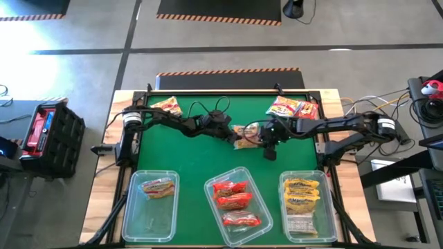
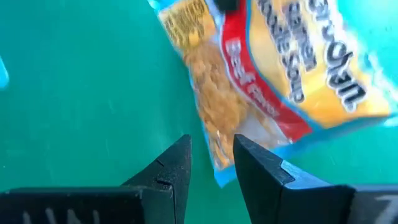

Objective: Sort Maruchan noodles
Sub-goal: Put the blue noodle pack into the left transparent bin

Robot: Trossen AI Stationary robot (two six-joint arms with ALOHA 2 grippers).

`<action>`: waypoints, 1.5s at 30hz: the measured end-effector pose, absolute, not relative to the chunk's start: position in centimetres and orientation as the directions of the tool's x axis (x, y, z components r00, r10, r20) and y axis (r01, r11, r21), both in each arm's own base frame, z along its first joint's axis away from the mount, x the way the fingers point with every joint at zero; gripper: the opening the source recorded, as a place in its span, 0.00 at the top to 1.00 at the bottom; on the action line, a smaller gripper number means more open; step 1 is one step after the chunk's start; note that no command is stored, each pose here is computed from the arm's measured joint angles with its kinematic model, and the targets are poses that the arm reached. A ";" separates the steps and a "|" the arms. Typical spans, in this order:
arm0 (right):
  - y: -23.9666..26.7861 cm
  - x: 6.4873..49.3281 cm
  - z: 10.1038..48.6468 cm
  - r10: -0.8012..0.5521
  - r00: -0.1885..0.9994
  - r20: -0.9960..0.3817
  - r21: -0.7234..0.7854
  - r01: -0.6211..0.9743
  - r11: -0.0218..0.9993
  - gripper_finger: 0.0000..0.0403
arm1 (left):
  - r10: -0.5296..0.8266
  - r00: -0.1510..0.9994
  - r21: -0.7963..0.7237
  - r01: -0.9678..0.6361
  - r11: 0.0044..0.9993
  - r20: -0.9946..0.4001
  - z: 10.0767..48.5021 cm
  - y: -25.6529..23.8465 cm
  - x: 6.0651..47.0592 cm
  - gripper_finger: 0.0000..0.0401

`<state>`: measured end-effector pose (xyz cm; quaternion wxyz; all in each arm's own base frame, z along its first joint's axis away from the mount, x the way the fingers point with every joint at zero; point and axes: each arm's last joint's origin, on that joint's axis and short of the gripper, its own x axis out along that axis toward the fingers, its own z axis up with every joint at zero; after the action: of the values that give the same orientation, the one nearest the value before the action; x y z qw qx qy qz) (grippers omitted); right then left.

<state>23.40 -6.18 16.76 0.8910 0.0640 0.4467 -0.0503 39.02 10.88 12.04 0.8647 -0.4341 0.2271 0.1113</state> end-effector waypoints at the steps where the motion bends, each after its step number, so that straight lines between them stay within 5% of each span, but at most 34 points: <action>1: -6.1 23.3 16.6 -0.028 0.580 -0.814 0.076 0.153 0.985 0.73 | -0.004 0.875 -0.702 -0.385 0.599 -0.484 12.1 10.9 39.1 0.76; 17: -5.6 21.4 15.3 0.020 0.406 -0.914 0.098 0.172 0.980 0.73 | 0.023 0.870 -0.637 -0.379 0.671 -0.492 17.2 11.8 37.0 0.79; 27: -5.6 21.2 15.0 0.020 0.399 -0.917 0.093 0.165 0.982 0.73 | 0.022 0.750 -0.530 -0.487 0.695 -0.661 23.8 10.5 30.9 0.79; 37: -5.6 21.3 15.1 0.019 0.406 -0.914 0.094 0.165 0.982 0.73 | 0.074 0.768 -0.539 -0.511 0.670 -0.636 32.3 5.7 21.7 0.79; 45: -5.6 21.3 15.1 0.019 0.406 -0.914 0.094 0.166 0.982 0.73 | 0.016 0.818 -0.546 -0.399 0.736 -0.575 34.9 1.6 17.0 0.79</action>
<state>21.26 -5.58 15.06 0.8341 0.0851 0.5432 -0.0441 17.00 1.58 34.87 0.8892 -0.3437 0.2784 0.1167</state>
